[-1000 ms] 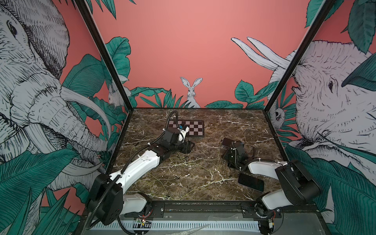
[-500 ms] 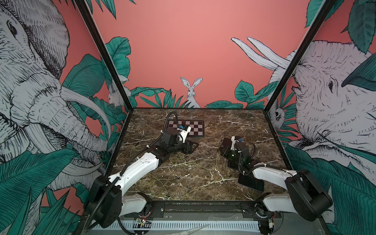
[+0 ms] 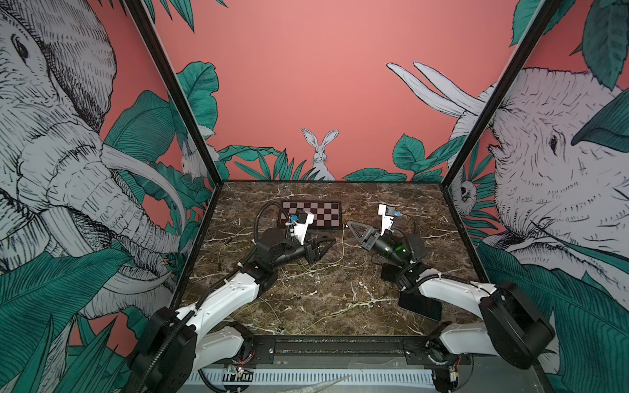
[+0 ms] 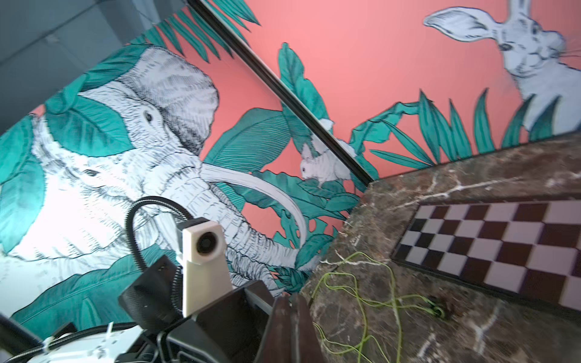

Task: Plug wired earphones into phones
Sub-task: Pick up the wired earphone from the center of the board, then pick up the phone at the center of the board.

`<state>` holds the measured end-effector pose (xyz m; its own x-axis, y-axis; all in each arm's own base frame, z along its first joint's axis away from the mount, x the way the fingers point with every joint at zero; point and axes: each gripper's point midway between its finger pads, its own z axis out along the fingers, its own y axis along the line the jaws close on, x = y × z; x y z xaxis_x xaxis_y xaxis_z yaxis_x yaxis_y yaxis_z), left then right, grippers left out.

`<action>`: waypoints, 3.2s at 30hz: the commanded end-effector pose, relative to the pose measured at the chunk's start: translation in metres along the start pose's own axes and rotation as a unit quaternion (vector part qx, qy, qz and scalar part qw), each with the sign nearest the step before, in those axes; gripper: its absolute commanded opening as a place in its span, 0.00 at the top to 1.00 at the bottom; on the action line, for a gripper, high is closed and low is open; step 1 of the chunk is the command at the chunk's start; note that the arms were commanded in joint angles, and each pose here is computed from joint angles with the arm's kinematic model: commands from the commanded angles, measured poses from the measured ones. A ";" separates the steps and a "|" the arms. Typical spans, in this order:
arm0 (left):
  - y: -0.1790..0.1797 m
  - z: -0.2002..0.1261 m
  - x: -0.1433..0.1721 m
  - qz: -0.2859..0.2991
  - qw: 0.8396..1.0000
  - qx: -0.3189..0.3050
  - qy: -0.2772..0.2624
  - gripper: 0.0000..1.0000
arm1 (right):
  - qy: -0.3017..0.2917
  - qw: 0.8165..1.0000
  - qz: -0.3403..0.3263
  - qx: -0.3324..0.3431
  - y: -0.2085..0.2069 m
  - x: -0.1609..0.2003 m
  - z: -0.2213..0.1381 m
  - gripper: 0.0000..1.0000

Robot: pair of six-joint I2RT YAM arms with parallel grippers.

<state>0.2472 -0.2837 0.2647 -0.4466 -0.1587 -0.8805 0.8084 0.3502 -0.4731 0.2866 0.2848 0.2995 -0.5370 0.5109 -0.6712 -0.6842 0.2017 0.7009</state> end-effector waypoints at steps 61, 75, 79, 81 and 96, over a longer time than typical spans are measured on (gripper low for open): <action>-0.001 -0.004 -0.009 0.036 0.999 -0.040 0.005 1.00 | 0.283 0.806 -0.506 0.123 0.016 0.042 -0.098 0.14; 0.015 0.002 0.008 0.007 0.996 -0.069 0.053 1.00 | 0.731 0.468 -0.448 0.213 -0.095 0.092 -0.244 0.04; 0.017 0.000 0.009 0.012 0.995 -0.078 0.057 1.00 | 0.728 0.493 -0.423 0.219 -0.121 0.092 -0.234 0.03; 0.017 -0.002 0.008 0.013 0.995 -0.080 0.055 1.00 | 0.737 0.493 -0.408 0.218 -0.134 0.092 -0.236 0.03; 0.012 -0.003 0.003 0.009 0.996 -0.074 0.045 1.00 | 0.761 0.484 -0.373 0.217 -0.191 0.091 -0.230 0.03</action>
<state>0.2565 -0.2760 0.2339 -0.5071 -0.0370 -0.8611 0.7333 0.5064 -0.4536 0.2518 0.0981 0.0495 -0.2134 -0.9746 0.0682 -0.9710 0.2039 -0.1245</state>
